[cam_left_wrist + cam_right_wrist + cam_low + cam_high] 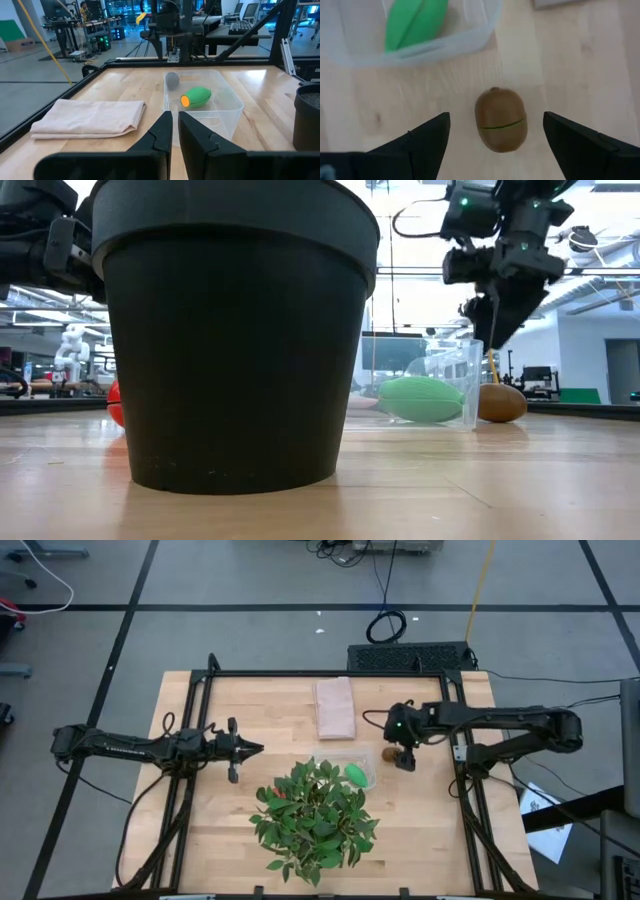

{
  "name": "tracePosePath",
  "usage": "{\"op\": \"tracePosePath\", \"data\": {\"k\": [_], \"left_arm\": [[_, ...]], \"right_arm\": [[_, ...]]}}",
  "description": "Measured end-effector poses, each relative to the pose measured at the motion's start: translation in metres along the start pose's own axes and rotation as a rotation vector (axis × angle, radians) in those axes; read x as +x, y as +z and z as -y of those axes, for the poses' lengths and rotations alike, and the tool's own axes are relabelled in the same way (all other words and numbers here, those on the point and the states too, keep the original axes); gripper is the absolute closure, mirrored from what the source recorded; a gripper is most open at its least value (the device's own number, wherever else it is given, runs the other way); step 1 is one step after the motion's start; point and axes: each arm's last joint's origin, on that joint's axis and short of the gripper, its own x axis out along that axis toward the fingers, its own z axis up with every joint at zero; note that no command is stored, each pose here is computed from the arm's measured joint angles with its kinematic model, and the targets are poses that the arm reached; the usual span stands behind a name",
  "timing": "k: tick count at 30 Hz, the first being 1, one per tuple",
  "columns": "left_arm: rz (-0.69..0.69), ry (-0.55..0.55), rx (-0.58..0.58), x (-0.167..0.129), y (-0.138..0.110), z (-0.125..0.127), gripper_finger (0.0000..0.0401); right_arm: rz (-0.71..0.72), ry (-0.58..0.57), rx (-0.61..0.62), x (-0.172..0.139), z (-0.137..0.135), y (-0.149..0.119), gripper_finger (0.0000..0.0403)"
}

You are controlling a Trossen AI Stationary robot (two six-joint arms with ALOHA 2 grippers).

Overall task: Pick and placing Produce into tupperware
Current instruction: Put the kiwi into the transparent bin

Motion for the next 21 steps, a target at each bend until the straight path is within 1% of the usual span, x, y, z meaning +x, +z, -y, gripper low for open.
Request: {"op": "tracePosePath", "data": {"k": [3,5,10,21], "left_arm": [[-0.008,-0.001,0.001,0.000,-0.001,0.000,0.0370],[-0.019,-0.001,0.002,0.000,-0.002,0.000,0.0370],[-0.026,-0.001,0.003,0.000,-0.002,0.000,0.0370],[-0.025,-0.001,0.003,0.000,-0.002,0.000,0.0370]], "right_arm": [[-0.035,-0.003,-0.023,0.006,0.001,0.001,0.0086],[-0.050,-0.026,-0.043,0.009,0.002,0.001,0.0085],[-0.061,-0.032,-0.070,0.013,0.003,0.002,0.0085],[-0.078,-0.025,-0.061,0.019,0.004,0.000,0.0085]]}}
